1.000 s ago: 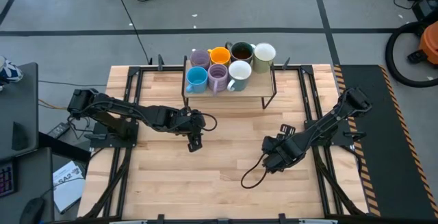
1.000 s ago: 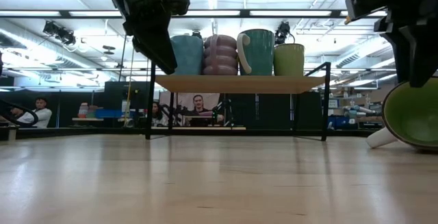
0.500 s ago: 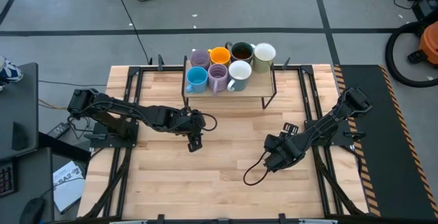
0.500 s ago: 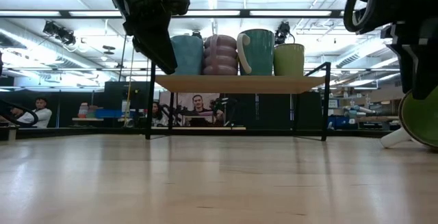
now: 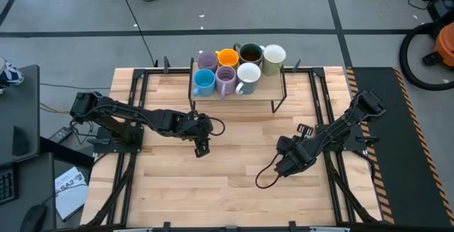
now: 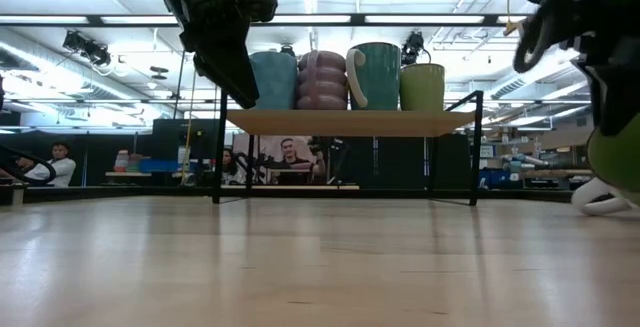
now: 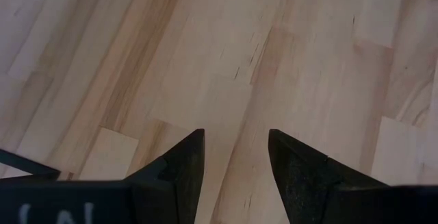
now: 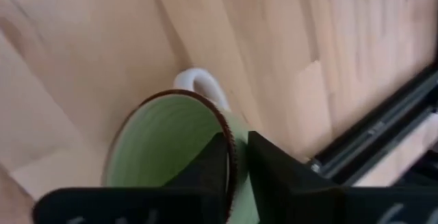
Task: Place coffee mugs
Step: Put the light green mug on the shelf
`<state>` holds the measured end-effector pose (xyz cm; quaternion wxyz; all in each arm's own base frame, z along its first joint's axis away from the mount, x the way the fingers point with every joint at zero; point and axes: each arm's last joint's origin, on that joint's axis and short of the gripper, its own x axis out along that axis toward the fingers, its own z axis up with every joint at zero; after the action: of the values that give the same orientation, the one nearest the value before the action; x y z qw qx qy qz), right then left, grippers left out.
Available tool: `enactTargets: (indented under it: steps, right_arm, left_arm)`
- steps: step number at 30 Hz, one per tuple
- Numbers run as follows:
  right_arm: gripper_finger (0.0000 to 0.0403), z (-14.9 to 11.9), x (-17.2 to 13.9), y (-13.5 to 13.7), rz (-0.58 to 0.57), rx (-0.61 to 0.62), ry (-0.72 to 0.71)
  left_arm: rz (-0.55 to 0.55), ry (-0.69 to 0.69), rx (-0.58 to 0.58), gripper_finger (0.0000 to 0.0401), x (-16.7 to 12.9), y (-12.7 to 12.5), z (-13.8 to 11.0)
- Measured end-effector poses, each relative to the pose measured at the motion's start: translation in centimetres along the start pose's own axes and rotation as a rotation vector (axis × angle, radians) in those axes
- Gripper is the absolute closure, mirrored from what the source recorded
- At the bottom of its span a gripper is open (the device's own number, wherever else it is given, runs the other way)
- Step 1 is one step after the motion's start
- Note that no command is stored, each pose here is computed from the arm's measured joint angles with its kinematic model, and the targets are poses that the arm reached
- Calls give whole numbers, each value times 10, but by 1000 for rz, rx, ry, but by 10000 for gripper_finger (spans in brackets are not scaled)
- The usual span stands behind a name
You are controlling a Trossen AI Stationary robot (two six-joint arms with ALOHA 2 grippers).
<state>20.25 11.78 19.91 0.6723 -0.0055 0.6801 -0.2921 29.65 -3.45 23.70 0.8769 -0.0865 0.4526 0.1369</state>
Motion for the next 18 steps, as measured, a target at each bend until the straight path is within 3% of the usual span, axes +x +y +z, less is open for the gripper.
enactTargets:
  steps: [4,10,18]
  right_arm:
    - [371,-3,0,-4,-33,-11,36]
    - [374,-5,-1,-5,-36,2,82]
    - [380,5,-21,1,82,-18,55]
  left_arm:
    - [0,0,0,232,0,0,0]
    - [0,0,0,232,0,0,0]
    - [0,-1,1,232,0,0,0]
